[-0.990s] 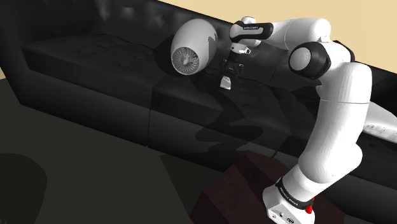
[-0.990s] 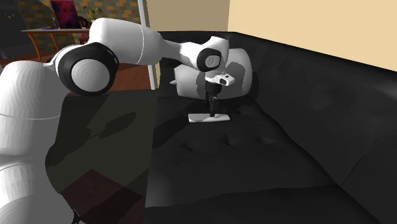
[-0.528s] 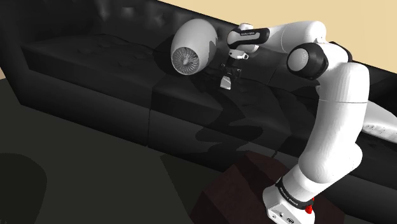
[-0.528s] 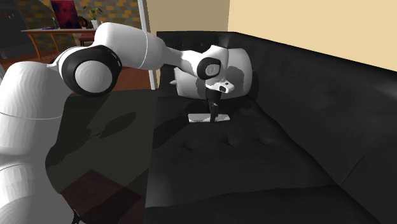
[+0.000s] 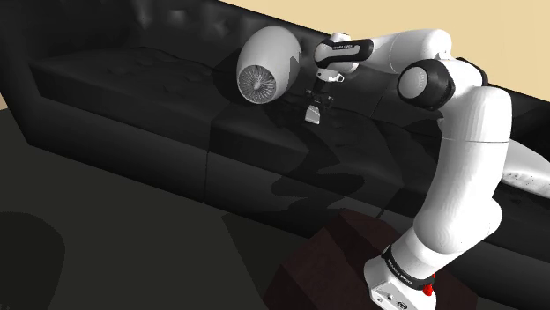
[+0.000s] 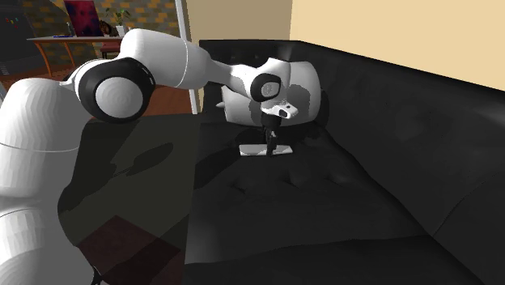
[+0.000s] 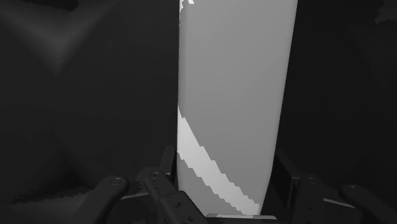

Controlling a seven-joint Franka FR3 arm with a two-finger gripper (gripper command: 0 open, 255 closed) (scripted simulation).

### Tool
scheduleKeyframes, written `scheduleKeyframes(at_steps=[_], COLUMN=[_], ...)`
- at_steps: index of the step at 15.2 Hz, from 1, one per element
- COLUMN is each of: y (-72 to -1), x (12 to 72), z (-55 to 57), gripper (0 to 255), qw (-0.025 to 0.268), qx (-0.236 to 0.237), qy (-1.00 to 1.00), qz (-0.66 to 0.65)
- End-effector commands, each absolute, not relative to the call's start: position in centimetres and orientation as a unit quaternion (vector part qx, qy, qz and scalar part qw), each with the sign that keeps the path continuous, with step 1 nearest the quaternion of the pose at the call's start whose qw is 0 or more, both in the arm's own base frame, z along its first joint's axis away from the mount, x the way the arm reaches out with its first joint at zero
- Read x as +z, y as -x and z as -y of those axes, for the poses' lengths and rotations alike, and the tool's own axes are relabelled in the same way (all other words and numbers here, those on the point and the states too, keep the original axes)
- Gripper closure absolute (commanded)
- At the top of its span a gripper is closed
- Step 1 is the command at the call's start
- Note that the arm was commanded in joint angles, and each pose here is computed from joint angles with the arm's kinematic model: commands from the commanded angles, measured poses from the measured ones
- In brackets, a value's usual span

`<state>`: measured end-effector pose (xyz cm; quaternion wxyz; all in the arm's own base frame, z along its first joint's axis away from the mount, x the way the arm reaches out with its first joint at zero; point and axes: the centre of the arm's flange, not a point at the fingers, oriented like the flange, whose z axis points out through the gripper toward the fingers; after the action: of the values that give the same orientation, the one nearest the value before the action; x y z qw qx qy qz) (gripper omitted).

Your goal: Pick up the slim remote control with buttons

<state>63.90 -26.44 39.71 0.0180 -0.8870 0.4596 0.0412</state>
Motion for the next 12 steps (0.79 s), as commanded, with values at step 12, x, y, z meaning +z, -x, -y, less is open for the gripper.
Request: scheduleKeyframes(at_steps=[12], y=[-63.9], x=[45.0], z=[26.5], gripper=[255], qw=[0.018], qx=[0.041], qy=[0.887], qz=[-0.46])
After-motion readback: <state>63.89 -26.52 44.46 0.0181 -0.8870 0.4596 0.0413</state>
